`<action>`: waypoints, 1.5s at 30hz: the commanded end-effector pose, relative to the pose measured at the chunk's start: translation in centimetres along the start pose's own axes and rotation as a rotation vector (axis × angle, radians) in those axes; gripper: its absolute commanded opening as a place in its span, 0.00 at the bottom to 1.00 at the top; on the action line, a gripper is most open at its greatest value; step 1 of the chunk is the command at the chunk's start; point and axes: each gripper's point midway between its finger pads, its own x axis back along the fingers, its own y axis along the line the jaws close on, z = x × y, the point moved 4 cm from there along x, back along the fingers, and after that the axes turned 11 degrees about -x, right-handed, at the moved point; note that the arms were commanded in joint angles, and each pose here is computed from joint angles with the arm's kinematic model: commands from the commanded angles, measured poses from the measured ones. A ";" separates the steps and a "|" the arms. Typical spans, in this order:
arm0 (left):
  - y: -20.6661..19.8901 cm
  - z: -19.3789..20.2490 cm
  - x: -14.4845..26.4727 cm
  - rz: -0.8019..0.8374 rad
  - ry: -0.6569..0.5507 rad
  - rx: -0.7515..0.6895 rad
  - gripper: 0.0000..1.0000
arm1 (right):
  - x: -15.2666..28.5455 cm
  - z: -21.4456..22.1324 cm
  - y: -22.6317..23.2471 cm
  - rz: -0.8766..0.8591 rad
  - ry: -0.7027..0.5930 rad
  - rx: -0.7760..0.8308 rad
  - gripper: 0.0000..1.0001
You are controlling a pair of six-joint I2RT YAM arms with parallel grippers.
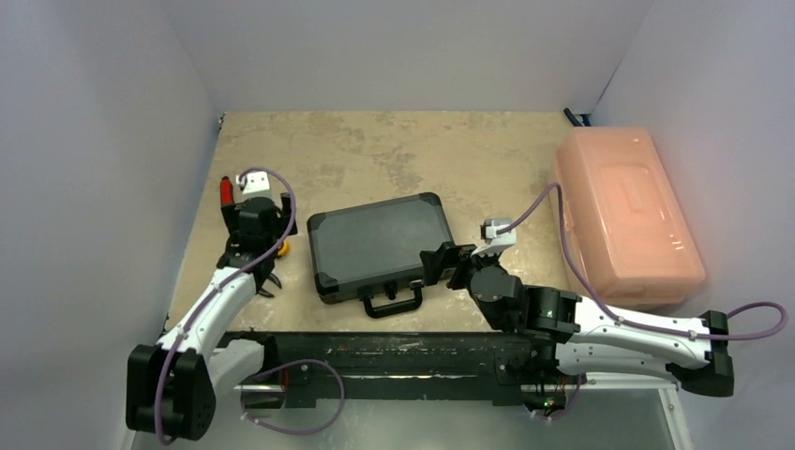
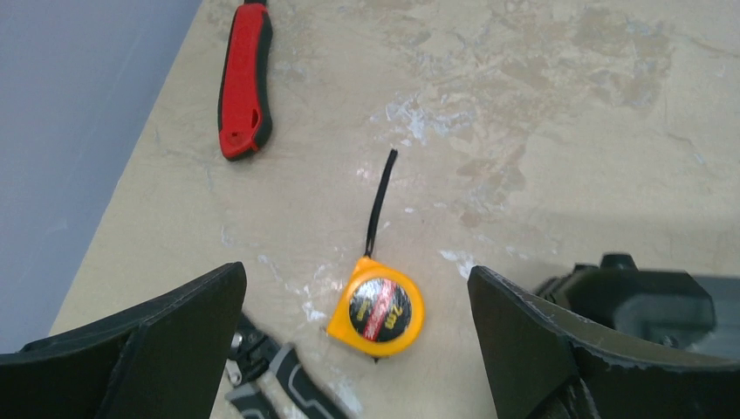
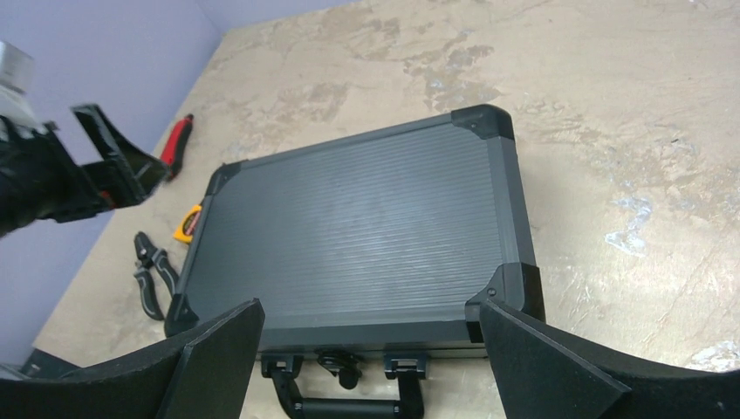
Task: Pack up texas hold em set
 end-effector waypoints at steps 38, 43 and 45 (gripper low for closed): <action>-2.0 -0.5 -5.1 0.045 -0.377 0.019 1.00 | 0.0 -3.5 0.8 0.001 -0.125 0.124 0.99; -2.1 -0.5 -5.1 0.047 -0.377 0.019 1.00 | -0.1 -3.6 2.1 -0.075 -0.134 0.101 0.99; -2.0 -0.5 -5.1 0.046 -0.377 0.019 1.00 | -0.3 -3.7 2.2 -0.061 -0.144 0.100 0.99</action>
